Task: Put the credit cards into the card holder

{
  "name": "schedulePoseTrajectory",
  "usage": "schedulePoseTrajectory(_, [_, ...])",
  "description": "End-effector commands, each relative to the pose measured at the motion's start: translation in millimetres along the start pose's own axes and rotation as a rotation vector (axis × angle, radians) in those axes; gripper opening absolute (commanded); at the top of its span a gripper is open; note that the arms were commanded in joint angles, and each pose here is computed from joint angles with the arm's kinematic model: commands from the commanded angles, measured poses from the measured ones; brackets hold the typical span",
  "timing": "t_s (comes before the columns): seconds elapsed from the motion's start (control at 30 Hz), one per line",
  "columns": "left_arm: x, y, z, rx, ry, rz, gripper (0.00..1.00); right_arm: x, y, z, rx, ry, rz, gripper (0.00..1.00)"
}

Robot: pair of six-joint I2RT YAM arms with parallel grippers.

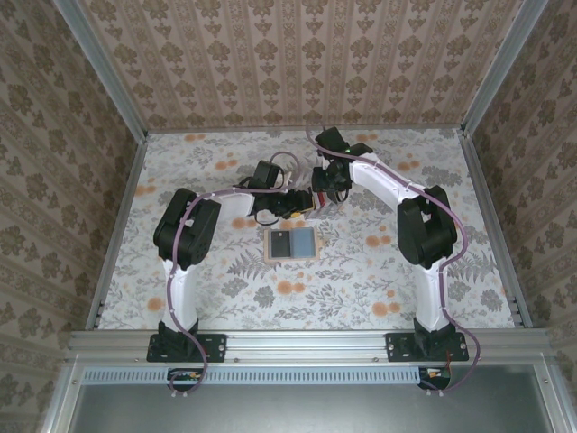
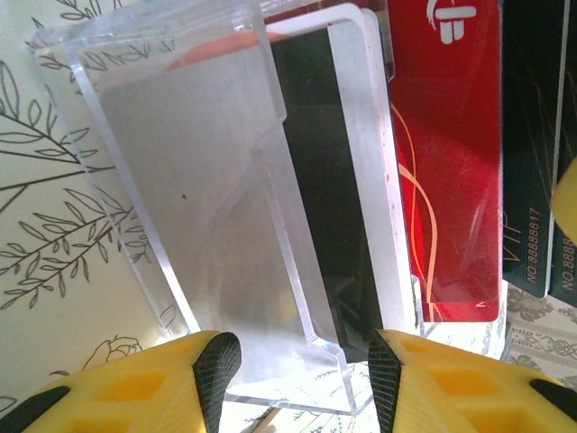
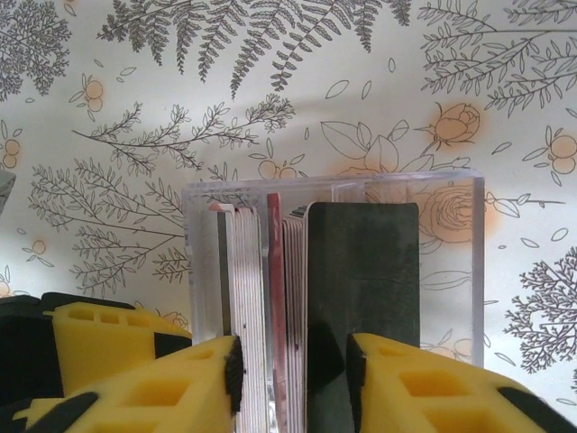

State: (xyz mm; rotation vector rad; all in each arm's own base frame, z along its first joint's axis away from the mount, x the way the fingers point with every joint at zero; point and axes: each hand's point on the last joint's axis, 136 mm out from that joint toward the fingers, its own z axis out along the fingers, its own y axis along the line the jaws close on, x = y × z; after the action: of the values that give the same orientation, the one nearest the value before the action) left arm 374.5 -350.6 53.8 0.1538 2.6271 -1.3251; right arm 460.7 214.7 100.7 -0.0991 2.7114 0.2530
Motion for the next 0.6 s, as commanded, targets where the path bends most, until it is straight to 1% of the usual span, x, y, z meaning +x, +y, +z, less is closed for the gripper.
schedulePoseTrajectory(0.0, [14.4, 10.6, 9.6, -0.011, 0.044, -0.031, 0.49, 0.3, -2.8, -16.1, -0.002, -0.003, 0.0, 0.32])
schedulePoseTrajectory(0.17, [14.7, 10.3, 10.4, -0.01, 0.044, -0.035, 0.49, -1.1, -4.4, -22.0, -0.009, -0.014, 0.004, 0.21])
schedulePoseTrajectory(0.3, [14.9, 9.5, 10.4, -0.01, 0.044, -0.032, 0.49, -0.6, -4.8, -22.6, -0.02, -0.012, 0.011, 0.15])
schedulePoseTrajectory(0.43, [15.2, 9.9, 10.4, -0.011, 0.045, -0.033, 0.49, -1.3, -4.6, -24.3, -0.038, -0.014, 0.02, 0.1])
schedulePoseTrajectory(0.57, [15.9, 10.5, 11.1, -0.015, 0.046, -0.034, 0.49, -2.2, -4.2, -27.6, -0.058, -0.017, 0.029, 0.08])
